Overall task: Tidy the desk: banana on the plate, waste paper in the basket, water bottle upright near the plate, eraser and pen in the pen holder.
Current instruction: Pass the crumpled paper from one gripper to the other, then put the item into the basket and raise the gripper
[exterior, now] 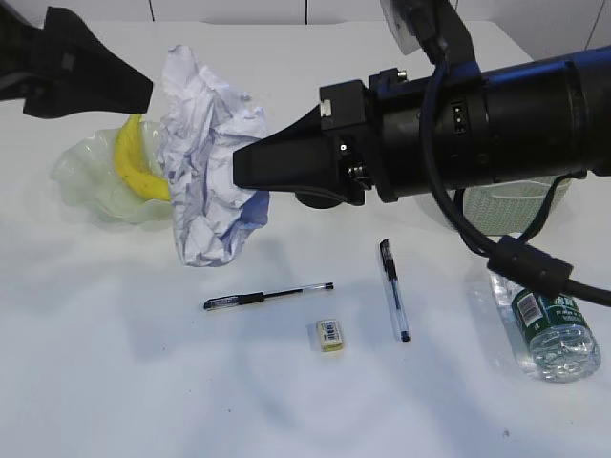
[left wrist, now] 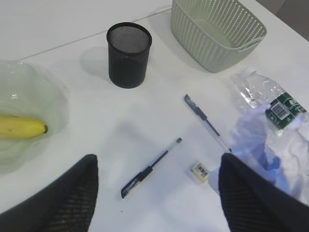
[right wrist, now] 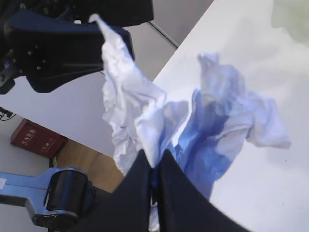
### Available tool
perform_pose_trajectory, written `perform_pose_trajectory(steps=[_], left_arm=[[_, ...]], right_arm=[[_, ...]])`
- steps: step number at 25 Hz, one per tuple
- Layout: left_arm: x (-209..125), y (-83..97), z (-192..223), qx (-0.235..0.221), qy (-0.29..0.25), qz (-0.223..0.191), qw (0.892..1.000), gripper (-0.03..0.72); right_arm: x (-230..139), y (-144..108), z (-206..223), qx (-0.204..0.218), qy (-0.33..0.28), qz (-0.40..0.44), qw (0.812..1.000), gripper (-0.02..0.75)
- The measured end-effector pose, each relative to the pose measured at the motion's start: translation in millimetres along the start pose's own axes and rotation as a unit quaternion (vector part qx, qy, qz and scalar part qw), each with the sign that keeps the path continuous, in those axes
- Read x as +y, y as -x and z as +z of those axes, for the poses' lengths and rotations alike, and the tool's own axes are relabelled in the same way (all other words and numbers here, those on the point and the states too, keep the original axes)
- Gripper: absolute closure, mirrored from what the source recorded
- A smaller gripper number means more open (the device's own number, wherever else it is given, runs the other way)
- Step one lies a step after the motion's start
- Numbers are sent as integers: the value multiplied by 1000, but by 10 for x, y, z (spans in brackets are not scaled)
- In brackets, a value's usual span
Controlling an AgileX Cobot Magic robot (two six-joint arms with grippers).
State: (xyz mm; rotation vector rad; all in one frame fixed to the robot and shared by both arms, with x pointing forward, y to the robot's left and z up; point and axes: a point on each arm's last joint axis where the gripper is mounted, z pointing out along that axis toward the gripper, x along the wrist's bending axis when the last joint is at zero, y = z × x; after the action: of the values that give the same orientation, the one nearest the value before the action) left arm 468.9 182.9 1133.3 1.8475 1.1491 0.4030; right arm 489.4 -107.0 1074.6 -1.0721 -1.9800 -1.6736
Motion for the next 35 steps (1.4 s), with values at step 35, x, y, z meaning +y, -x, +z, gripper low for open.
perform_pose_trajectory(steps=[35], left_arm=[[-366, -762, -355, 231, 26, 27, 972, 242]], right_arm=[[3, 7, 0, -4, 2, 12, 1000, 738]])
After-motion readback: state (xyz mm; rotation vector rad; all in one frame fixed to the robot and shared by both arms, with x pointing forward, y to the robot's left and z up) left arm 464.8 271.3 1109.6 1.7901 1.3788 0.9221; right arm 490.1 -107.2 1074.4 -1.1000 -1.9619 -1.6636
